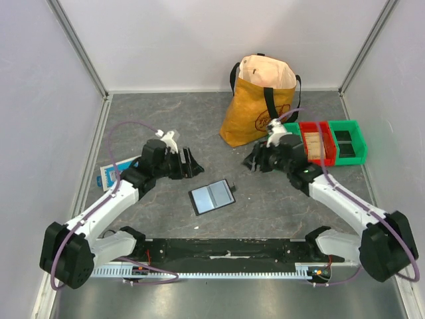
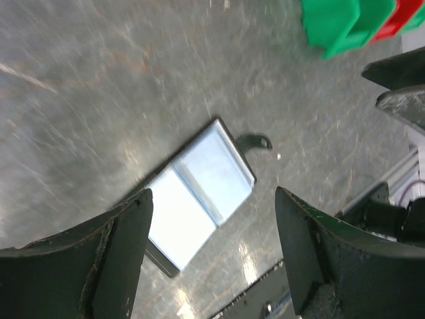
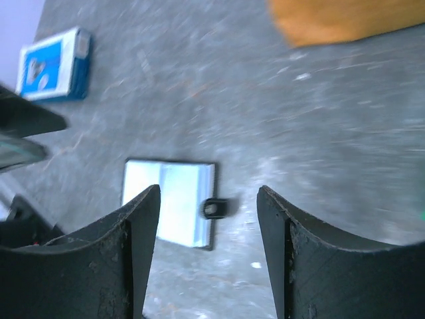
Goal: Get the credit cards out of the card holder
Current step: Remove the credit card from the card holder.
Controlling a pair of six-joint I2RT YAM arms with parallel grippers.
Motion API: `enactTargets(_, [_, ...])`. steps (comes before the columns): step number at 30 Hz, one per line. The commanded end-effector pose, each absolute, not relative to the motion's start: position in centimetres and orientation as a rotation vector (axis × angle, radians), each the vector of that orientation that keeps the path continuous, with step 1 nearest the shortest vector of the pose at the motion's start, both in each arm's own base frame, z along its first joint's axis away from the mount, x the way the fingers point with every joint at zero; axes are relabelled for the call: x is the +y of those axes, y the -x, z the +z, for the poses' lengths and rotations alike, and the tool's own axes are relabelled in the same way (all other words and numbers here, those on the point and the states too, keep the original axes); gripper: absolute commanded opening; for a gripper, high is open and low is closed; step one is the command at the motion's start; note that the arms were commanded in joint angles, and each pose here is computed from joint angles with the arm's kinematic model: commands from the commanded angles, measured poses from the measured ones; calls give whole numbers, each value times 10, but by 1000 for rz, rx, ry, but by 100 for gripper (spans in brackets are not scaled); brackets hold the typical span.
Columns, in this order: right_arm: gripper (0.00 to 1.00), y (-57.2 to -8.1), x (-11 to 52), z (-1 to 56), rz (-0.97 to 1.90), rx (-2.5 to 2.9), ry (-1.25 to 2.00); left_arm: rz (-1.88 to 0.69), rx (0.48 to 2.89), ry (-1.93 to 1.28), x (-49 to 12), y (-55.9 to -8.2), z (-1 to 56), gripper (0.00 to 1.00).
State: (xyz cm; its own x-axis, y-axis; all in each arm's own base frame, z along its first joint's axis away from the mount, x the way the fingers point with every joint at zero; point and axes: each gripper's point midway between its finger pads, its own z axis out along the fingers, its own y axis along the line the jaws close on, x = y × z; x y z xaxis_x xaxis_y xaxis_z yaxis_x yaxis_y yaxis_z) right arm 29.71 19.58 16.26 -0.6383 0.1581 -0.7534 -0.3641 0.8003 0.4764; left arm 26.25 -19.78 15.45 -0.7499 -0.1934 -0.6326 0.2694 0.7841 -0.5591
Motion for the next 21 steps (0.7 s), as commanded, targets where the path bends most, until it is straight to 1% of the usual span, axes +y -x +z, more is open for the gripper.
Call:
enactTargets(1, [66,-274,263,162,965,2085,266,-953,2317,19,-223,-244,134,79])
enactTargets(8, [66,-251,311,121,975,2182,323,-889,2427,62,-226,-221,81,72])
enactTargets(10, [66,-245,321,110,984,2205,343,-868,2444,61,-225,-217,72,69])
enactTargets(12, [65,-241,328,96,967,2240,365,-840,2462,50,-224,-214,63,64])
enactTargets(17, [65,-241,326,70,864,2298,362,-778,2555,57,-220,-201,35,58])
enactTargets(18, [65,-240,324,66,852,2312,354,-770,2575,56,-220,-198,29,53])
enactTargets(21, [64,-238,321,56,826,2338,353,-753,2618,56,-218,-188,18,49])
